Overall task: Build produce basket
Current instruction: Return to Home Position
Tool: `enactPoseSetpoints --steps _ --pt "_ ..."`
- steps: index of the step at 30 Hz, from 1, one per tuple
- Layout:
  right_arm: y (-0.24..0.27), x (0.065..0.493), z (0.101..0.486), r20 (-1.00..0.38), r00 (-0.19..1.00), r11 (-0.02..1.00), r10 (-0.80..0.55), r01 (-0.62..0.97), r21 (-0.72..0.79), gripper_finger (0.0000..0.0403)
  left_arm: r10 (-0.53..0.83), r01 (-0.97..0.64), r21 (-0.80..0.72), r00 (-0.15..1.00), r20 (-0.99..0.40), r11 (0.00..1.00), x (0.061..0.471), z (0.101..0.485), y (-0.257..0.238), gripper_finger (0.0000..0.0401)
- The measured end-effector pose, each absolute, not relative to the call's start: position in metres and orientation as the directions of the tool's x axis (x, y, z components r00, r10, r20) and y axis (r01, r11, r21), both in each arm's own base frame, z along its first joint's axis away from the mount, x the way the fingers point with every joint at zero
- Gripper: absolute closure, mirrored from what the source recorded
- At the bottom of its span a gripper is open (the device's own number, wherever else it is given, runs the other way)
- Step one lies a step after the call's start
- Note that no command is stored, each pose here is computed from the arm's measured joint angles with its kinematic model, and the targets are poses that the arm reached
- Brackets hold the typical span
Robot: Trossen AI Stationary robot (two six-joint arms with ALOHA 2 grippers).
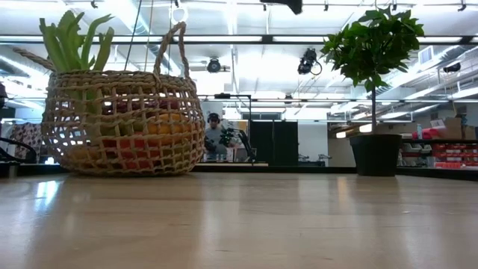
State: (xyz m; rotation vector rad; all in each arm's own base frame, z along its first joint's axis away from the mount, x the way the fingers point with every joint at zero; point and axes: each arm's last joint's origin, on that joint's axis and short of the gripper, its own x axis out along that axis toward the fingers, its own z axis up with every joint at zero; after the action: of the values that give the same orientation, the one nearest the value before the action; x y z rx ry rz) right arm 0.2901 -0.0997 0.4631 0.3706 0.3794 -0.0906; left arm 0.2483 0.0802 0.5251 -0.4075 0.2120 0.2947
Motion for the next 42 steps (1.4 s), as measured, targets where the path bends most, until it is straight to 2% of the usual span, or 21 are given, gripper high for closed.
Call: enactPoseSetpoints --steps 2,7,14,17,22,27,30,35,38,42 --pt "-0.096 0.279 0.453 -0.364 0.931 0.922 -0.02 0.159 0.354 0.0113 0.219 -0.299 -0.357 0.944 -0.249 0.885 0.25 0.526 0.075 0.0391" --pt "-0.088 0.247 0.426 -0.238 0.969 0.887 -0.069 0.169 0.43 0.0173 0.195 -0.282 -0.341 0.944 -0.267 0.897 0.25 0.526 0.06 0.0396" --pt "-0.074 0.202 0.379 -0.189 0.974 0.804 -0.126 0.212 0.556 0.0228 0.249 -0.339 -0.26 0.912 -0.325 0.904 0.24 0.524 0.032 0.0399" --pt "-0.067 0.184 0.37 -0.173 0.976 0.794 -0.134 0.21 0.571 0.0252 0.281 -0.366 -0.217 0.898 -0.339 0.905 0.238 0.523 0.025 0.0399" --pt "-0.058 0.154 0.364 -0.125 0.971 0.795 -0.206 0.24 0.557 0.0304 0.257 -0.354 -0.245 0.9 -0.352 0.903 0.237 0.522 0.014 0.04" --pt "-0.052 0.132 0.353 -0.086 0.969 0.792 -0.231 0.239 0.562 0.0368 0.197 -0.334 -0.267 0.879 -0.435 0.904 0.242 0.494 -0.006 0.04" --pt "-0.047 0.123 0.341 -0.046 0.973 0.769 -0.225 0.206 0.605 0.0395 0.212 -0.343 -0.295 0.893 -0.398 0.892 0.223 0.482 -0.012 0.04" --pt "-0.044 0.116 0.32 0.026 0.974 0.708 -0.224 0.144 0.691 0.0383 0.183 -0.278 -0.366 0.945 -0.273 0.888 0.184 0.457 -0.015 0.0401" --pt "-0.044 0.113 0.309 0.024 0.967 0.669 -0.252 0.156 0.726 0.0388 0.171 -0.22 -0.414 0.973 -0.153 0.883 0.155 0.443 -0.014 0.0401" --pt "-0.044 0.112 0.296 -0.002 0.962 0.688 -0.274 0.197 0.699 0.0397 0.172 -0.151 -0.491 0.985 -0.002 0.858 0.126 0.417 -0.01 0.0401"
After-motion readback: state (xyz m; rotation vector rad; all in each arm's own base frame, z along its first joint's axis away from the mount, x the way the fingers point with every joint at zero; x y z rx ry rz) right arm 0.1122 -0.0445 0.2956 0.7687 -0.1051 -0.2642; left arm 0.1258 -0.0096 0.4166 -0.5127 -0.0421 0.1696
